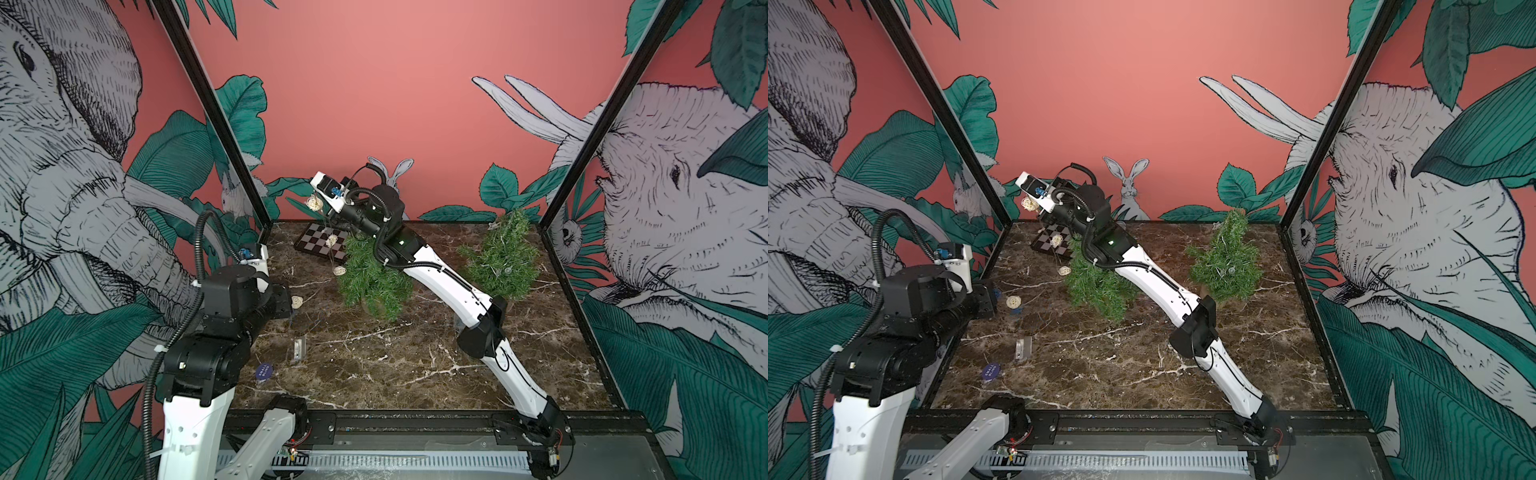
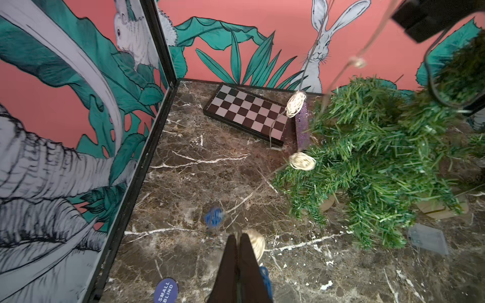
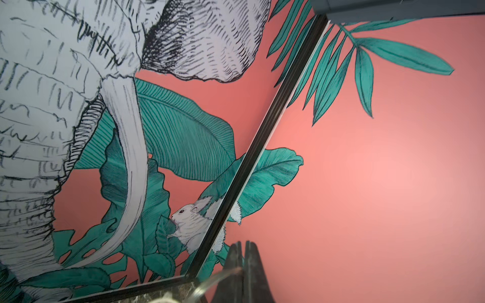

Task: Wrap string light around the christmas tree
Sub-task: Pick up the light string from the center of the board, then wrap the light string around the Christmas tree.

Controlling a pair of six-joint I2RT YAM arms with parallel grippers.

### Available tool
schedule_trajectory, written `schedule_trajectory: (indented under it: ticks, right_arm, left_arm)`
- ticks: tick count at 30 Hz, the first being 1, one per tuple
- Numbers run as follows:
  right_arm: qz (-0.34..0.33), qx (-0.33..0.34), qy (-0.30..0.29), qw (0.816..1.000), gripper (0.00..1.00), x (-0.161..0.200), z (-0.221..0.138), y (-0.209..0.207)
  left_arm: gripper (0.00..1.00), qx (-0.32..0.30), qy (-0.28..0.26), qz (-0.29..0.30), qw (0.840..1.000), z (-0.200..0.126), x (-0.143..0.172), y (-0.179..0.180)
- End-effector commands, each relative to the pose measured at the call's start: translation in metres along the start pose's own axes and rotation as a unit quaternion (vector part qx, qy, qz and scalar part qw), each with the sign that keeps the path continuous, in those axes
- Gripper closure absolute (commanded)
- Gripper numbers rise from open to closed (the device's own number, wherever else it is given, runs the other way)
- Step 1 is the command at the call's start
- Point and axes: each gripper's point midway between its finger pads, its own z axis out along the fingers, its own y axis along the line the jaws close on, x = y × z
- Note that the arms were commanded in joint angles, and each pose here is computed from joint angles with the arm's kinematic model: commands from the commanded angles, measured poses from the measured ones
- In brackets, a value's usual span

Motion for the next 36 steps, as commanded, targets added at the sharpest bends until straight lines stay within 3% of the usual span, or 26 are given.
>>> schedule_trajectory:
  ticks: [1, 6, 12, 15, 21, 30, 36]
  right_arm:
    - [-0.033, 0.032, -0.072, 0.996, 1.00, -0.048, -0.009, -0.029]
    - [-0.050, 0.060, -0.097, 0.992, 1.00, -0.063, -0.020, -0.063]
    - [-0.052, 0.050, -0.120, 0.990, 1.00, -0.085, -0.028, -0.069]
    - [-0.084, 0.089, -0.113, 0.986, 1.00, -0.082, -0.033, -0.093]
    - [-0.070, 0.152, -0.093, 0.982, 1.00, -0.047, -0.048, -0.155]
    - [-0.103, 0.256, 0.008, 0.961, 1.00, 0.002, -0.090, -0.251]
    - [-0.122, 0.266, 0.096, 0.951, 1.00, 0.057, -0.107, -0.275]
  left_arm:
    - [1.00, 0.046, -0.021, -0.024, 0.998, 0.014, -0.008, -0.018]
    - [1.00, 0.086, -0.013, -0.047, 0.995, 0.042, -0.008, -0.036]
    - [1.00, 0.076, 0.001, -0.048, 0.996, 0.054, 0.003, -0.033]
    - [1.00, 0.076, 0.000, -0.050, 0.996, 0.056, 0.003, -0.033]
    - [1.00, 0.077, 0.001, -0.046, 0.996, 0.065, -0.002, -0.036]
    - [1.00, 0.083, -0.009, -0.041, 0.996, 0.071, -0.020, -0.041]
    - [1.00, 0.092, -0.034, -0.034, 0.995, 0.076, -0.053, -0.050]
